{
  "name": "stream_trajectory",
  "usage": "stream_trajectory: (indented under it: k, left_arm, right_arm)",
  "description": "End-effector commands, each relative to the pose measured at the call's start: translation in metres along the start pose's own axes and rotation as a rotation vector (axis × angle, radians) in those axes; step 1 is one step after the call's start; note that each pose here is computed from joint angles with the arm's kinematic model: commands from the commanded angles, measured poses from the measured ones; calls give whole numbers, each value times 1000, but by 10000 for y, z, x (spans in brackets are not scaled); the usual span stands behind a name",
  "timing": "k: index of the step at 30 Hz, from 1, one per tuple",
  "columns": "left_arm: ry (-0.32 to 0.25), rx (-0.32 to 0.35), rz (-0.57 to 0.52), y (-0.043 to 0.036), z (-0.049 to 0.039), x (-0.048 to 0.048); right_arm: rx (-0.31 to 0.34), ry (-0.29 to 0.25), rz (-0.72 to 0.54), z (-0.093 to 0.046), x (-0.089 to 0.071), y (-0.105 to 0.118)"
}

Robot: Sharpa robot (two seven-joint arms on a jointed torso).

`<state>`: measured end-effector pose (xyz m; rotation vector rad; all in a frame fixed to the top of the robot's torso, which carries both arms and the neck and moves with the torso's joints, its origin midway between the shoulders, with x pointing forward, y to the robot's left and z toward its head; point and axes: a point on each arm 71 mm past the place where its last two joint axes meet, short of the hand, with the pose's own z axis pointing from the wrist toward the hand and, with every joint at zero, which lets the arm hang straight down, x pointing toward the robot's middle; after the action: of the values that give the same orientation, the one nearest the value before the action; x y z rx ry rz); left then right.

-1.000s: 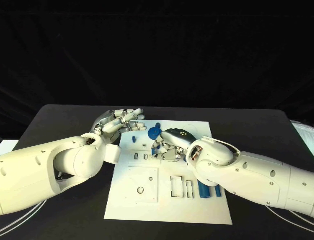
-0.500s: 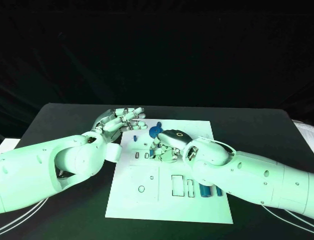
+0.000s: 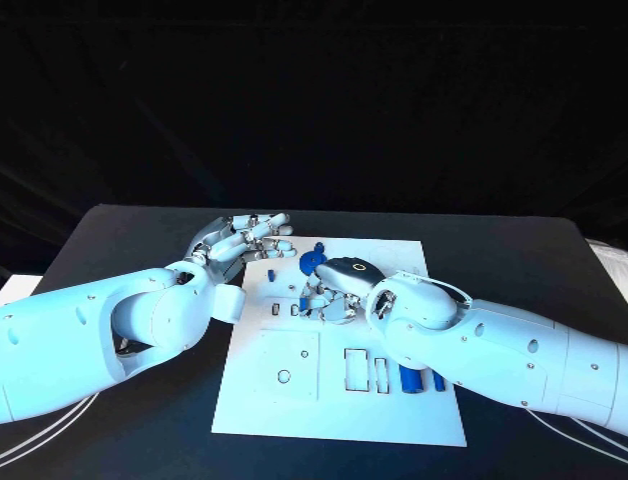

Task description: Assemble the parts on the task board

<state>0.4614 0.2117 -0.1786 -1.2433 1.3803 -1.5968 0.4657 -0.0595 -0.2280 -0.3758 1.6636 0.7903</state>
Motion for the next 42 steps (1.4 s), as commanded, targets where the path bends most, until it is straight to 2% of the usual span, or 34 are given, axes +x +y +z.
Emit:
stream_trajectory:
  k: [1,29,34,42]
  left_arm:
    - [19,8,-12,-8,1,22]
    - [20,6,-12,-7,1,21]
    - [20,6,-12,-7,1,21]
    - [22,7,-13,-7,3,22]
  right_arm:
    - [37,88,-35,-32,117,-60]
    - [42,76,-47,-44,113,-47]
    - [40,48,-42,-44,95,-43]
    - [6,-36,-24,-54,36,26]
